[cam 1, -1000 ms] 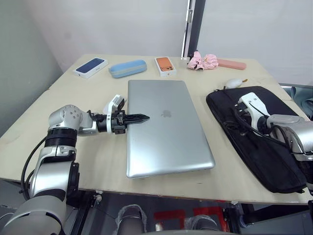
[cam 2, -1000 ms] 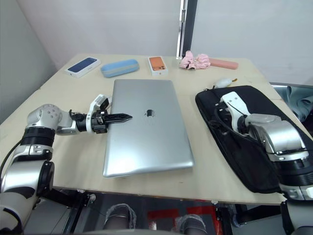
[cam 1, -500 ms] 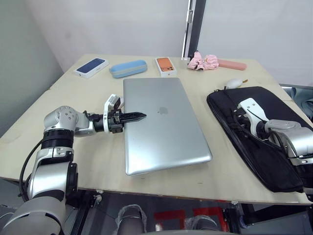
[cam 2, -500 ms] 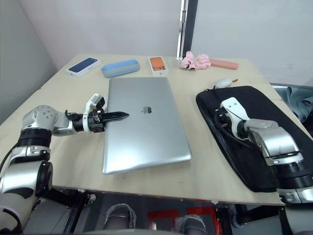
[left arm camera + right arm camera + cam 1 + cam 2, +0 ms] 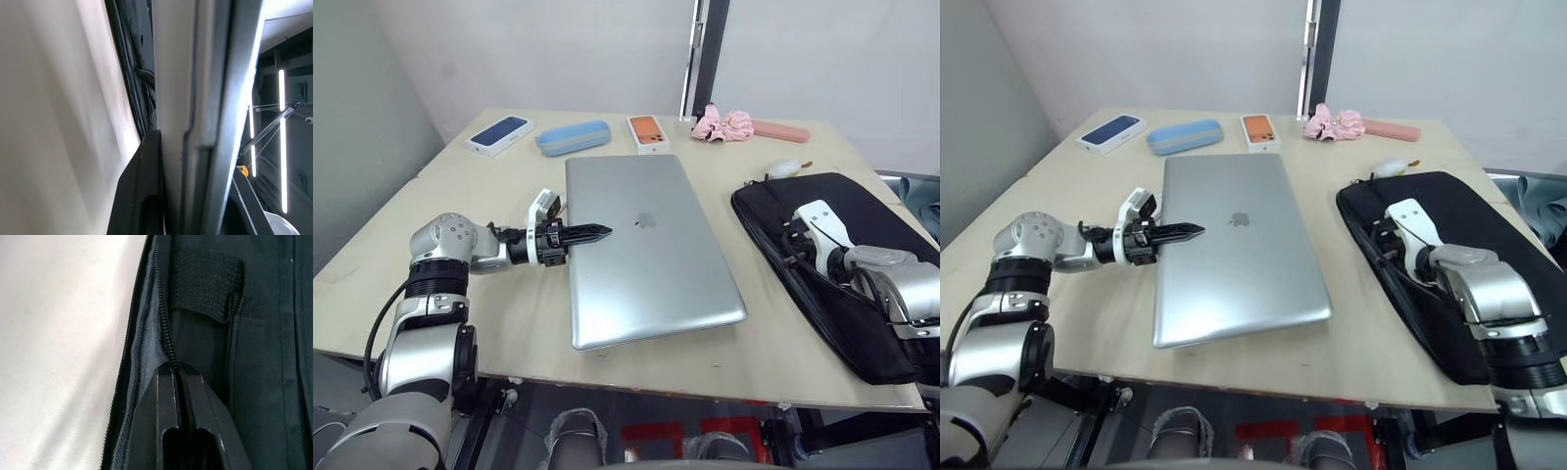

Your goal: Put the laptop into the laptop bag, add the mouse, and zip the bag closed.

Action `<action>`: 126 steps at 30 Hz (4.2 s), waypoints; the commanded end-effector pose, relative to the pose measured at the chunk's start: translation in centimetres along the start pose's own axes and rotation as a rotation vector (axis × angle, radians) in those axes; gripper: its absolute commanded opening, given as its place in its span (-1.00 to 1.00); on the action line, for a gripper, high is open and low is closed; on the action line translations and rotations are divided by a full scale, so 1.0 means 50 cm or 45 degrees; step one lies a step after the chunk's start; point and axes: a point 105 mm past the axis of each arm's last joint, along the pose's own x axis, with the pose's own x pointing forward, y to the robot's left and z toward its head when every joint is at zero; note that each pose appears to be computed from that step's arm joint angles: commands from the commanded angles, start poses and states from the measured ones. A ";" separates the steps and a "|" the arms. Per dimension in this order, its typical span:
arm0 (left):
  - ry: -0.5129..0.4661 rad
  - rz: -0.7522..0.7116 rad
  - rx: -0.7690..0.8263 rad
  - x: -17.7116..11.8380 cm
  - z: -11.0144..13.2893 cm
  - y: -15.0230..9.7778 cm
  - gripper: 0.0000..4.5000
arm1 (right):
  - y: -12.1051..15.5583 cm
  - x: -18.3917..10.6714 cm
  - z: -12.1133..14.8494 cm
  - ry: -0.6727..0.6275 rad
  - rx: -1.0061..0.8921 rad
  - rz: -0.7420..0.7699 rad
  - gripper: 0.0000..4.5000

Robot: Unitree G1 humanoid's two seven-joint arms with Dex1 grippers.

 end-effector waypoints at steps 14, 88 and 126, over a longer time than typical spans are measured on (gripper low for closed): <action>0.019 -0.252 0.050 0.057 0.016 -0.068 -0.86 | -0.012 -0.152 0.221 -0.268 -0.044 0.038 -0.99; -0.062 -0.278 0.041 0.438 -0.023 -0.074 -0.86 | 0.185 -0.085 0.242 -0.406 0.303 0.454 -0.99; -0.156 -0.192 0.133 0.513 -0.051 -0.065 -0.86 | 0.203 -0.096 0.273 -0.419 0.439 0.556 -0.99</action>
